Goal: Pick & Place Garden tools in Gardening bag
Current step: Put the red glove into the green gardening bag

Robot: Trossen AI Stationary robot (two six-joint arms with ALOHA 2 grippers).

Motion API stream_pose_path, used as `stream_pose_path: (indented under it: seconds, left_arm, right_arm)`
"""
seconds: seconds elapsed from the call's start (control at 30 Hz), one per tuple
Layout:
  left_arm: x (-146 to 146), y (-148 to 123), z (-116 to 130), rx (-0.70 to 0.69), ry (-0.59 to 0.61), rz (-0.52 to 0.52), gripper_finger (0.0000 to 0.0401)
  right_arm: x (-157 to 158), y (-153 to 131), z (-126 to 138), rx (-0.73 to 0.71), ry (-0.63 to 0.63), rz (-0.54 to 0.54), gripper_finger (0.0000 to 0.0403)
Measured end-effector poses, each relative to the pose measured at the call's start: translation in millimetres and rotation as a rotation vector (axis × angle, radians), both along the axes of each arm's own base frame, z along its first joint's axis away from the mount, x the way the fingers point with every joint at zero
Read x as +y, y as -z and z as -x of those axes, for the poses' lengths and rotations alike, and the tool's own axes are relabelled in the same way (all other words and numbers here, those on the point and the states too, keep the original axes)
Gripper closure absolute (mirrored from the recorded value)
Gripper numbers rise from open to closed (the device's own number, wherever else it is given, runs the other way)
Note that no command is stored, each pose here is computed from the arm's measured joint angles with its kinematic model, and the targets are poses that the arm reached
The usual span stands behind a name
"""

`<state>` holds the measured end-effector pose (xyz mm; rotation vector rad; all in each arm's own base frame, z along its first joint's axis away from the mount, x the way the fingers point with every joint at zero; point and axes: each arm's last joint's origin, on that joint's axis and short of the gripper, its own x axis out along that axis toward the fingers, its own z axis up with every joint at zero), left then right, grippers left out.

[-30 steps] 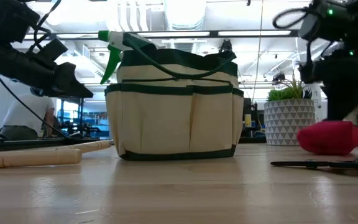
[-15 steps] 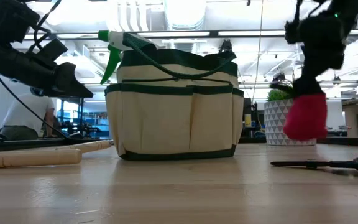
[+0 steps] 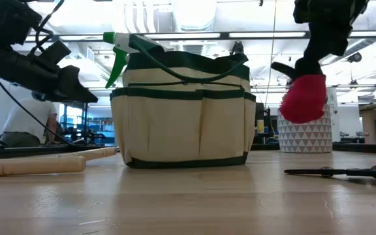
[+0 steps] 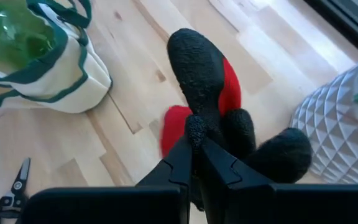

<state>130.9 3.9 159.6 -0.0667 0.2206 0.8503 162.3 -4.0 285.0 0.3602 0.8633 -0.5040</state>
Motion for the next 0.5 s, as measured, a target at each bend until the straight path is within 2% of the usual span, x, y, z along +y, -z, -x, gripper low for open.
stream_pose_path:
  seconds: [0.5]
  left_arm:
    - [0.0, 0.0, 0.0, 0.000, 0.000, 0.000, 0.0215]
  right_arm:
    - [2.0, -11.4, -1.0, -0.023, -0.056, 0.030, 0.0394]
